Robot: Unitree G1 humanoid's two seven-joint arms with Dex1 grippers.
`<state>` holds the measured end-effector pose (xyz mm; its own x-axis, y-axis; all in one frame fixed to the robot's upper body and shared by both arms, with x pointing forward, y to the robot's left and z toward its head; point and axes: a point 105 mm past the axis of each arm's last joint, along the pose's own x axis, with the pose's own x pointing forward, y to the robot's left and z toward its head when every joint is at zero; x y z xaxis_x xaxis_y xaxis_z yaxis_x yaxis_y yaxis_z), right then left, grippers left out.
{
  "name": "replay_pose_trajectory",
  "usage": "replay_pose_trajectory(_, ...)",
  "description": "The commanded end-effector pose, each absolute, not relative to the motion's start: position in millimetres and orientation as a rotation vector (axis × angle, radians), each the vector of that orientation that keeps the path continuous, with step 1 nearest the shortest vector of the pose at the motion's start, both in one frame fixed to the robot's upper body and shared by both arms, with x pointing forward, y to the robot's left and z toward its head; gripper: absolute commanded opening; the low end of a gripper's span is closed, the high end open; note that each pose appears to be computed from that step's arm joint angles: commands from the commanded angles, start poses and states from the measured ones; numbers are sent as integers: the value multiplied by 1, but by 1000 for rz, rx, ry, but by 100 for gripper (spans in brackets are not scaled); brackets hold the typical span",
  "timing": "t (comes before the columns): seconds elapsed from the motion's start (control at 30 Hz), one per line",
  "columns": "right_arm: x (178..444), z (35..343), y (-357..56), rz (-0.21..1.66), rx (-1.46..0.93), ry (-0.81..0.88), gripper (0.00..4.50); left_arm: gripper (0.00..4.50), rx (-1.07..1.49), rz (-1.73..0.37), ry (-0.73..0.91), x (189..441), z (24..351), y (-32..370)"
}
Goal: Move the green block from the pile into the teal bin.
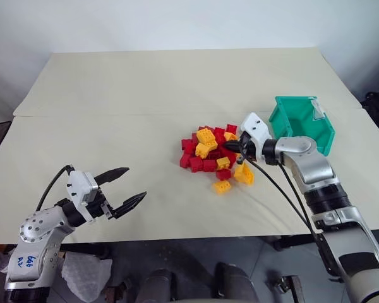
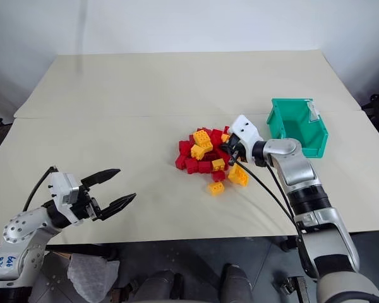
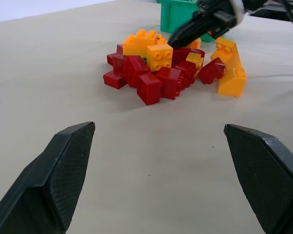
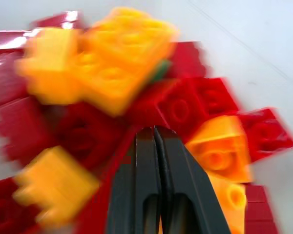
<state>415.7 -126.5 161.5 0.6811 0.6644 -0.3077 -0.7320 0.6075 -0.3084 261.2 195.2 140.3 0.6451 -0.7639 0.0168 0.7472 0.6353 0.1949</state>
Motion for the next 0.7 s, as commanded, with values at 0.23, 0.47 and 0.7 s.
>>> replay_pose_trajectory(0.23, 431, 172, -101, 768, -374, 35, 7, 450, 194, -865, -149, 261, 151, 193)
replay_pose_trajectory(0.47, 406, 172, -58, 907, -550, -63, 7, 450, 188, -854, -153, 263, 151, 195)
replay_pose_trajectory(0.7, 388, 156, -37, 1012, -694, -91, 7, 450, 179, -847, -162, 263, 152, 195)
